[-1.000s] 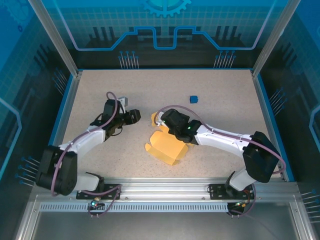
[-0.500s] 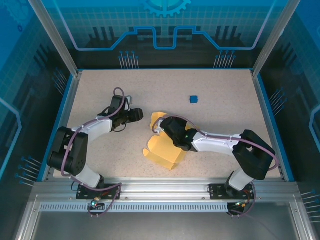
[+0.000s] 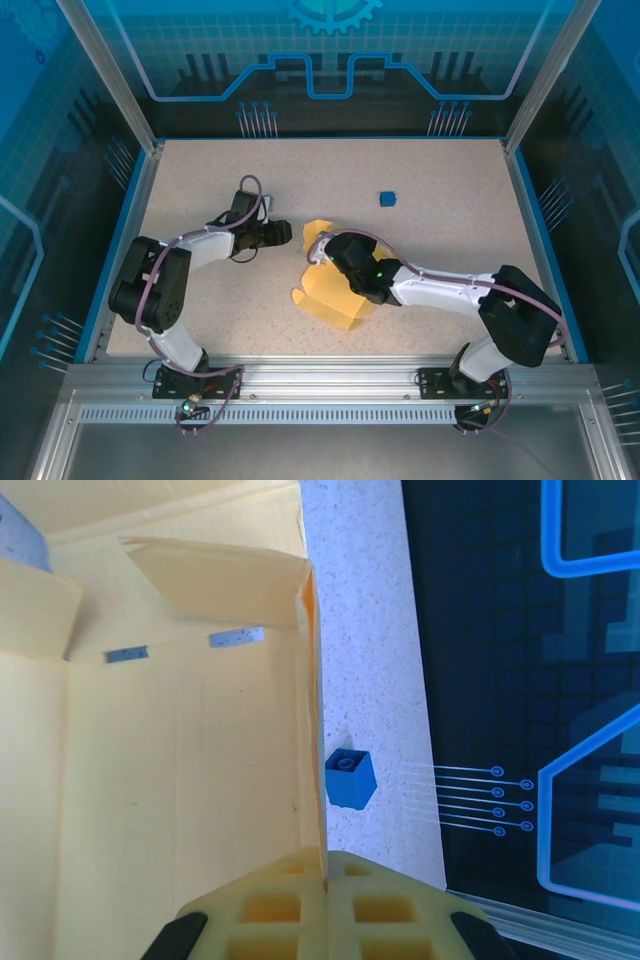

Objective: Fold the paper box

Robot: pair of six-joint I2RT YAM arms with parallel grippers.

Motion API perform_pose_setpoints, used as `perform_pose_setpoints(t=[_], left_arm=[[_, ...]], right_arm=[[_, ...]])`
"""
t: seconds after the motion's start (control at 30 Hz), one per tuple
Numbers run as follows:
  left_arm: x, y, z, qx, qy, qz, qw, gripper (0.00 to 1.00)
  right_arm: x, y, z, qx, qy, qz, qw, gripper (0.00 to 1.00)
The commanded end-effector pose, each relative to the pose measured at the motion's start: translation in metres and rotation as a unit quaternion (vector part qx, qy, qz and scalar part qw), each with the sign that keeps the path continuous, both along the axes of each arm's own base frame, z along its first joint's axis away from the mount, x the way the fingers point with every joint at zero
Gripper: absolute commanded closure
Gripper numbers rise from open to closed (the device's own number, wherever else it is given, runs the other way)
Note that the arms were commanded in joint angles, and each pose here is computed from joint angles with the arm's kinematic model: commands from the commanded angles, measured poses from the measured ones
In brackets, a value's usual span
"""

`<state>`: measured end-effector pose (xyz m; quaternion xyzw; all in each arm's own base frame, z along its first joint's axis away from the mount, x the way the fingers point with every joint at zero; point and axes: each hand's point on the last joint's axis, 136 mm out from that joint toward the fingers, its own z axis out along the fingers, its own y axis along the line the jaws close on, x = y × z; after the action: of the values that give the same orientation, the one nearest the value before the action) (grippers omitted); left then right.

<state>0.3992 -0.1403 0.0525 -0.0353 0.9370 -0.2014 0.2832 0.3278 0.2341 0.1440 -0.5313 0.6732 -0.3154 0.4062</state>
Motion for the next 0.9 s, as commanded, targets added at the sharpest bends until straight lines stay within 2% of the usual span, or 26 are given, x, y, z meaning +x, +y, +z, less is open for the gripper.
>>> perform_pose_setpoints(t=[0.0,0.4,0.87], left_arm=[[0.009,-0.012,0.007,-0.005,-0.014,-0.026,1.0,0.42],[0.025,-0.028,0.008,-0.009,-0.024,-0.048,0.998,0.42],[0.017,-0.031,-0.005,-0.003,-0.015,-0.07,0.997,0.42]], right_arm=[[-0.007,0.006,0.012,0.032,-0.011,0.011,0.999,1.0],[-0.007,0.004,-0.007,-0.006,-0.037,0.019,0.999,1.0],[-0.015,0.009,-0.007,-0.008,-0.068,0.028,0.997,1.0]])
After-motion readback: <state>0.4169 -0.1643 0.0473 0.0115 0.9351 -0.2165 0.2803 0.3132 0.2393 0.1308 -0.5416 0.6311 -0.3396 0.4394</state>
